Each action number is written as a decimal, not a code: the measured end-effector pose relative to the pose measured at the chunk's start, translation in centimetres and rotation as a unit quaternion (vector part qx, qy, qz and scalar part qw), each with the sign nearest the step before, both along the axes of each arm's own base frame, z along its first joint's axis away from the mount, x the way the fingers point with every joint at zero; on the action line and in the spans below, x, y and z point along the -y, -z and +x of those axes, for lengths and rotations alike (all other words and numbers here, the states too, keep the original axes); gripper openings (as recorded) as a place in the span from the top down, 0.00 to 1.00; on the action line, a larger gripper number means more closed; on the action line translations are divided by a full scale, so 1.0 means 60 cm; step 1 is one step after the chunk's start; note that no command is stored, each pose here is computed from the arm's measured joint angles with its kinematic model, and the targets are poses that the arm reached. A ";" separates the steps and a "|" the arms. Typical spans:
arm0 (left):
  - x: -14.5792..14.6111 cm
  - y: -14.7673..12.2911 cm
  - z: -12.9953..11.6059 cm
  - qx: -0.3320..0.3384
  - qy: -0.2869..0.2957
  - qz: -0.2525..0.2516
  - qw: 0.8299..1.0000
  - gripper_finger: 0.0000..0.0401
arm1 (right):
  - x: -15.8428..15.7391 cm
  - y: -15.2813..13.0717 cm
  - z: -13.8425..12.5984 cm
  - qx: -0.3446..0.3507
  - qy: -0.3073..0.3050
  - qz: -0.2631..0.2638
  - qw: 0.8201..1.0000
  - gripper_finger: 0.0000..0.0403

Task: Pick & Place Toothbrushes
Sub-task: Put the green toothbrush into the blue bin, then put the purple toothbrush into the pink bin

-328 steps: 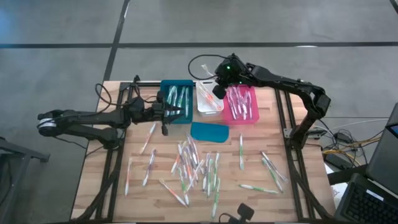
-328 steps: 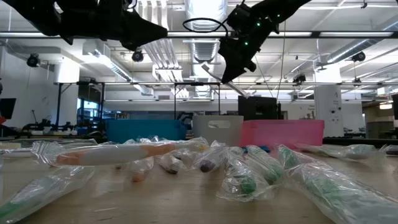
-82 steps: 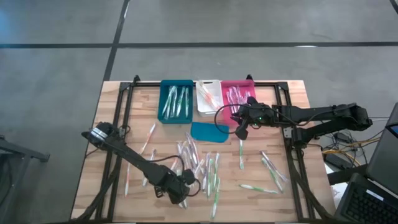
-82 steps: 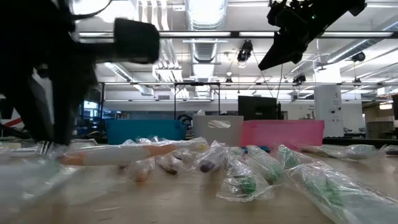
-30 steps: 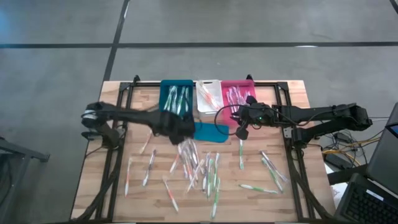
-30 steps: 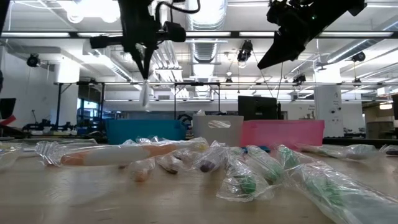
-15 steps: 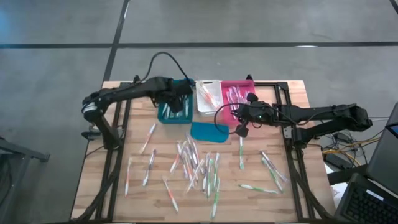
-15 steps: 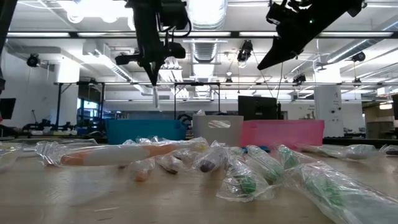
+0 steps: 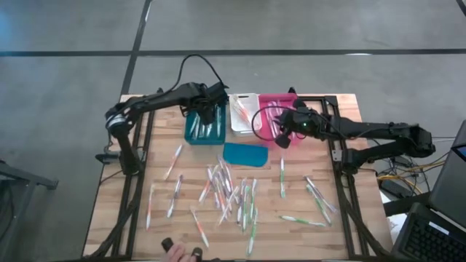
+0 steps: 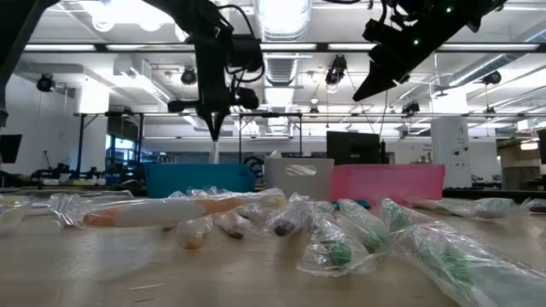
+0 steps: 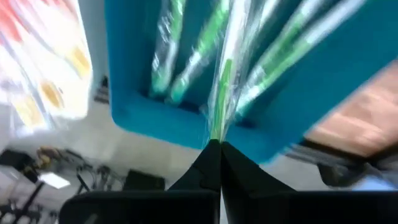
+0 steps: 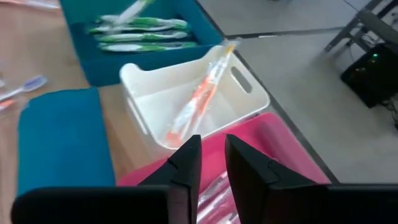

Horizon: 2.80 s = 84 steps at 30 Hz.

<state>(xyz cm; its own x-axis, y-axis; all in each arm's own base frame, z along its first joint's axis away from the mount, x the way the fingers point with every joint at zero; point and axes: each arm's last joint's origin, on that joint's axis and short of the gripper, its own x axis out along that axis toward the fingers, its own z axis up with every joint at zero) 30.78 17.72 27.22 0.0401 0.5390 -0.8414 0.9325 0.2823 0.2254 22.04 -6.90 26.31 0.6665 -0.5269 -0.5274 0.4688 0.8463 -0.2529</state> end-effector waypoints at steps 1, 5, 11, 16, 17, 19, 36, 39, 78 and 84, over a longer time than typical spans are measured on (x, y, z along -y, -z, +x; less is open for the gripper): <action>-0.002 0.005 0.004 0.004 0.005 -0.006 1.000 1.00 | 0.003 0.000 0.000 0.003 0.004 -0.001 1.000 0.82; -0.009 0.027 0.018 -0.012 0.025 -0.010 1.000 1.00 | 0.011 0.003 0.001 0.001 0.012 0.000 1.000 0.80; -0.015 0.063 0.031 -0.057 0.035 -0.012 0.998 1.00 | 0.014 0.015 0.008 -0.014 0.012 0.004 1.000 0.77; -0.015 0.081 0.037 -0.083 0.041 -0.009 0.996 0.99 | 0.015 0.025 0.015 -0.029 0.011 0.008 0.999 0.77; -0.014 0.085 0.039 -0.086 0.043 -0.010 0.995 0.99 | 0.016 0.027 0.016 -0.032 0.011 0.008 0.999 0.77; -0.013 0.090 0.041 -0.090 0.045 -0.011 0.995 0.98 | 0.017 0.032 0.019 -0.038 0.011 0.010 0.999 0.79; -0.001 0.093 0.053 -0.060 0.022 -0.008 0.998 0.83 | 0.018 0.039 0.022 -0.046 0.011 0.012 0.999 0.84; 0.005 0.089 0.056 -0.038 -0.002 -0.004 0.999 0.80 | 0.018 0.038 0.022 -0.046 0.011 0.012 0.999 0.81; 0.084 -0.057 0.022 0.418 -0.502 -0.161 0.739 0.88 | 0.018 0.033 0.024 -0.039 0.012 0.012 0.999 0.61; 0.122 -0.114 0.011 0.499 -0.489 -0.204 0.686 0.91 | 0.018 0.033 0.024 -0.039 0.012 0.012 0.999 0.58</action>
<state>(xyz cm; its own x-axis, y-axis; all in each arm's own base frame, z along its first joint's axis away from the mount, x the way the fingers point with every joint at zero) 31.42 10.39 34.08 0.4925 0.4463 -0.7472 -0.3088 0.8923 0.3294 23.47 -7.96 24.35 0.6103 -0.5281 -0.5904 0.4683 0.8417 -0.2688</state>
